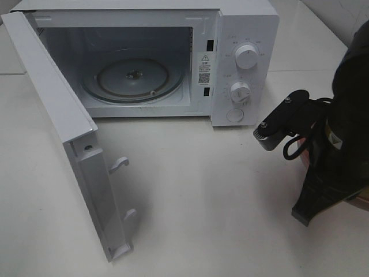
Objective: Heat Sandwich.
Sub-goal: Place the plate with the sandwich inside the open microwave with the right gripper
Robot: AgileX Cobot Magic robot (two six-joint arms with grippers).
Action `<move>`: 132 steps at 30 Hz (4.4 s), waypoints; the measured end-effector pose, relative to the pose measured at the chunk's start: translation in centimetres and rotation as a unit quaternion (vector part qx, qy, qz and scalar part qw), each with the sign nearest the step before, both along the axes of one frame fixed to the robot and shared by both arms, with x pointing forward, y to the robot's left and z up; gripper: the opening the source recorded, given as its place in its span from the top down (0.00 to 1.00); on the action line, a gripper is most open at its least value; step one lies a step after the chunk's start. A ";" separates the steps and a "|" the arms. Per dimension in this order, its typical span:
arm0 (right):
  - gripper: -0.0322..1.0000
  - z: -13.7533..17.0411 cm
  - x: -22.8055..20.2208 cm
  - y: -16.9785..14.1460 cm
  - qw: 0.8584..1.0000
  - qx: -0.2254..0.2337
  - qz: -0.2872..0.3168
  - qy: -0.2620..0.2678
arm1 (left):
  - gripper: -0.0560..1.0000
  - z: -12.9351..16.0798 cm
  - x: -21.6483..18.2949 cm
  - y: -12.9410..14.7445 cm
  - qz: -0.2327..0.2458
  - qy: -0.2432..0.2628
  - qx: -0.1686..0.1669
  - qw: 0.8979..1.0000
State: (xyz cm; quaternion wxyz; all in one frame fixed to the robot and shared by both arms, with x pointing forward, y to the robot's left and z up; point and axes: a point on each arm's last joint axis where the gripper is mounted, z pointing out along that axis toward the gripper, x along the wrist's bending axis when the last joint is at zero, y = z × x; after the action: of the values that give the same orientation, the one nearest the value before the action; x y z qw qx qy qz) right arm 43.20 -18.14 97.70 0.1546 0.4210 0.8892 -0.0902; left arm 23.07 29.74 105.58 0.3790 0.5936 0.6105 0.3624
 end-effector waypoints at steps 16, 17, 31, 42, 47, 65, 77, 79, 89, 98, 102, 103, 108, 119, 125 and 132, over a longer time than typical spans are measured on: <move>0.94 2.2 -2.7 1.2 0.990 0.005 0.139 0.016 | 0.03 0.0 0.0 0.0 0.000 0.000 0.000 1.000; 0.94 2.3 -2.8 1.3 0.988 0.004 0.154 0.019 | 0.03 0.0 0.0 0.0 0.000 0.000 0.000 1.000; 0.94 2.4 -2.8 1.6 0.956 -0.004 0.290 0.046 | 0.03 0.0 0.0 0.0 0.000 0.000 0.000 1.000; 0.93 2.3 -2.7 2.6 0.911 0.013 0.410 0.048 | 0.03 0.0 0.0 0.0 0.000 0.000 0.000 1.000; 0.93 2.3 -2.6 3.1 0.874 0.010 0.484 0.042 | 0.03 0.0 0.0 0.0 0.000 0.000 0.000 1.000; 0.93 2.5 -2.0 4.0 0.818 0.005 0.575 0.002 | 0.03 0.0 0.0 0.0 0.000 0.000 0.000 1.000; 0.94 2.5 -2.3 4.3 0.739 -0.015 0.673 0.021 | 0.03 0.0 0.0 0.0 0.000 0.000 0.000 1.000; 0.94 2.5 -2.3 4.3 0.734 -0.017 0.678 0.022 | 0.03 0.0 0.0 0.0 0.000 0.000 0.000 1.000; 0.94 1.4 -2.0 4.7 0.712 -0.026 0.701 0.038 | 0.03 0.0 0.0 0.0 0.000 0.000 0.000 1.000; 0.94 1.3 -1.4 4.6 0.709 -0.017 0.704 0.027 | 0.03 0.0 0.0 0.0 0.000 0.000 0.000 1.000; 0.94 1.3 -1.0 4.2 0.712 -0.010 0.702 0.028 | 0.03 0.0 0.0 0.0 0.000 0.000 0.000 1.000; 0.94 1.3 -1.0 4.2 0.710 -0.009 0.704 0.029 | 0.03 0.0 0.0 0.0 0.000 0.000 0.000 1.000; 0.94 0.5 -0.3 5.0 0.707 -0.005 0.706 0.043 | 0.03 0.0 0.0 0.0 0.000 0.000 0.000 1.000; 0.94 0.3 3.2 8.3 0.703 -0.001 0.710 0.045 | 0.03 0.0 0.0 0.0 0.000 0.000 0.000 1.000; 0.94 -0.2 4.5 9.5 0.702 0.002 0.710 0.050 | 0.03 0.0 0.0 0.0 0.000 0.000 0.000 1.000; 0.94 -0.8 6.6 11.5 0.703 0.003 0.708 0.069 | 0.03 0.0 0.0 0.0 0.000 0.000 0.000 1.000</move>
State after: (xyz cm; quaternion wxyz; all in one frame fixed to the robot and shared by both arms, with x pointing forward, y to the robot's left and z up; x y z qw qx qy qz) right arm 49.83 -6.64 96.90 0.1100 -0.3390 0.9341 0.0199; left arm 23.07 29.74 105.58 0.3790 0.5936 0.6105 0.3624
